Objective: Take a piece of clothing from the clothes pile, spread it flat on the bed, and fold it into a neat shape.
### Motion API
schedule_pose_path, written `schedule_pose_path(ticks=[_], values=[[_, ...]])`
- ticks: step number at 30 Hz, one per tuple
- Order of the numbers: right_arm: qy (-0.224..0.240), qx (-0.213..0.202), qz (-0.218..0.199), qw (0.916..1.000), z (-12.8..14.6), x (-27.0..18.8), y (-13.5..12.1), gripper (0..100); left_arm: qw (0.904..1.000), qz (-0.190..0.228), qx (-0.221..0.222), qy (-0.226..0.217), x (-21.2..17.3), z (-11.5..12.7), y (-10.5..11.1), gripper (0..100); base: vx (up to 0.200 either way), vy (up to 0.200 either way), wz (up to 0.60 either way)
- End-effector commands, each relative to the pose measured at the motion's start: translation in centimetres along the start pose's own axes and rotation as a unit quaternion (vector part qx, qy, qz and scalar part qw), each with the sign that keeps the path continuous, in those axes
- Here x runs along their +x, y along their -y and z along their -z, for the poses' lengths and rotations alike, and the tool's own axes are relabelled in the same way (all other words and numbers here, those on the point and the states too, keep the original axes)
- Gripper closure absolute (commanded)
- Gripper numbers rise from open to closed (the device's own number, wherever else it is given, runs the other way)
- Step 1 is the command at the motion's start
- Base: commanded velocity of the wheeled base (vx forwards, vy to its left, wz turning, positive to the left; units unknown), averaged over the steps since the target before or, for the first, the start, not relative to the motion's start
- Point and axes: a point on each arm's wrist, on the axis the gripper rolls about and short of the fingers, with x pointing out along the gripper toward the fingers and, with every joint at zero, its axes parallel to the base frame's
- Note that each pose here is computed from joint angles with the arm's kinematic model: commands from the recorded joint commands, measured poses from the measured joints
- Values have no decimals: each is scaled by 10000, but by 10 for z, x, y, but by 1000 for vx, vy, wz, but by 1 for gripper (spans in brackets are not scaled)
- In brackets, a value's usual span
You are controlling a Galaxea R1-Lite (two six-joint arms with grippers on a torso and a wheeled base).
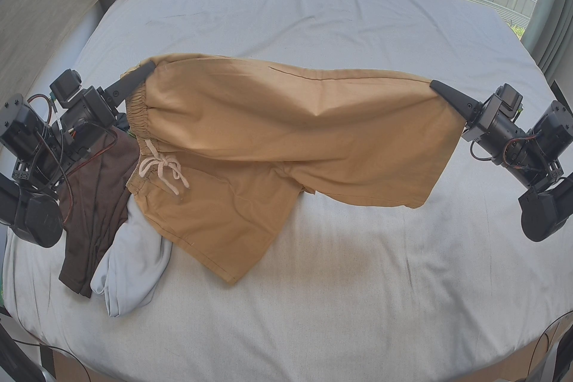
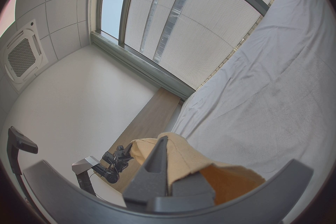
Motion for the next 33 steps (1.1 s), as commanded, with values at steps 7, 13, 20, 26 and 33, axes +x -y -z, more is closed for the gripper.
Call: schedule_pose_path(ticks=[7,13,20,26,33], values=[[15,20,43,10000,1,2,6,100,10000,-46,9,21,-1,-2,-3,100,0,0,0],[82,-12,66,9999,-2,2,6,100,10000,-10,-22,18,1,0,0,100,0,0,0],[191,-150,-117,9996,-12,-2,-15,100,9997,184,56,128,1,-11,17,100,0,0,0],[228,-246,-278,9991,-17,-9,-37,100,9991,381,91,152,-7,-18,41,100,0,0,0],[314,-401,-490,9975,-25,-17,-63,100,9969,767,-116,122,-19,-30,71,100,0,0,0]])
